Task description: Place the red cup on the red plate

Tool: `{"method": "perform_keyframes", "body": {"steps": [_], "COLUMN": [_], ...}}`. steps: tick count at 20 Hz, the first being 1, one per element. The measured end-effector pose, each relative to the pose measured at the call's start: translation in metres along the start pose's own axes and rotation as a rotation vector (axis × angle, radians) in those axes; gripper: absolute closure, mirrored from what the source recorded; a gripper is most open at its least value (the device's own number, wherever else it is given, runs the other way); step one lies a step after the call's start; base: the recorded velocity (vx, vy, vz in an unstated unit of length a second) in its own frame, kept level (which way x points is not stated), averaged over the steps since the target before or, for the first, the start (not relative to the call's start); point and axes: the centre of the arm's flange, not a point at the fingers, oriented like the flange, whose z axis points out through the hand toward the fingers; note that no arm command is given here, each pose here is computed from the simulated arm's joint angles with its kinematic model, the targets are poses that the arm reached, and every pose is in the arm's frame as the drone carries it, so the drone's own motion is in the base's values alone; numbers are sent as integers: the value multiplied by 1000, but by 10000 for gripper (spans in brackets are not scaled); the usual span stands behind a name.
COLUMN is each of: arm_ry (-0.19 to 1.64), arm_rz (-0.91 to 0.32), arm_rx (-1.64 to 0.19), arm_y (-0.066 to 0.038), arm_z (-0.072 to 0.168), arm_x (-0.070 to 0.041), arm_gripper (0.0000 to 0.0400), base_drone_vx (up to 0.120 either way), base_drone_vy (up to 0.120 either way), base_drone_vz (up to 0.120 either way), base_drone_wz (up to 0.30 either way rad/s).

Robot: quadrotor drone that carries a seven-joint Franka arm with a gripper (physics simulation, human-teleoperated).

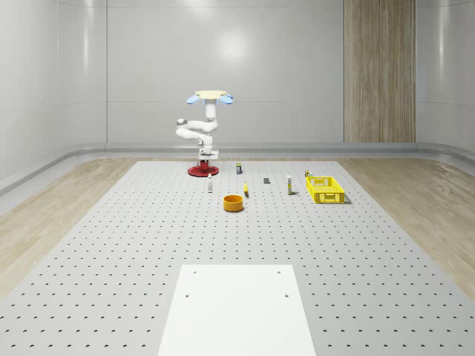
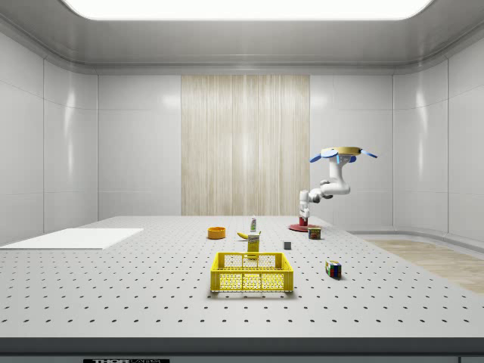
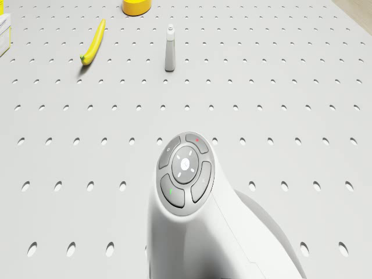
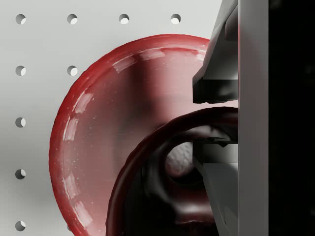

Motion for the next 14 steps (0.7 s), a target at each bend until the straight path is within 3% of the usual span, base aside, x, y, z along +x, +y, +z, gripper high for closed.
{"method": "perform_keyframes", "body": {"steps": [3,5,7,10,14], "arm_ry": [0,0,0,0,0], "arm_rz": [0,0,0,0,0], "arm_rx": [0,0,0,0,0], "arm_y": [0,0,0,0,0], "arm_z": [7,10,11,4,-2], "arm_x": [0,0,0,0,0], "arm_gripper": [300,182,111,52,19], "base_drone_vx": [0,0,0,0,0], "base_drone_vy": [0,0,0,0,0], "base_drone_vz": [0,0,0,0,0], "base_drone_wz": [0,0,0,0,0]}}
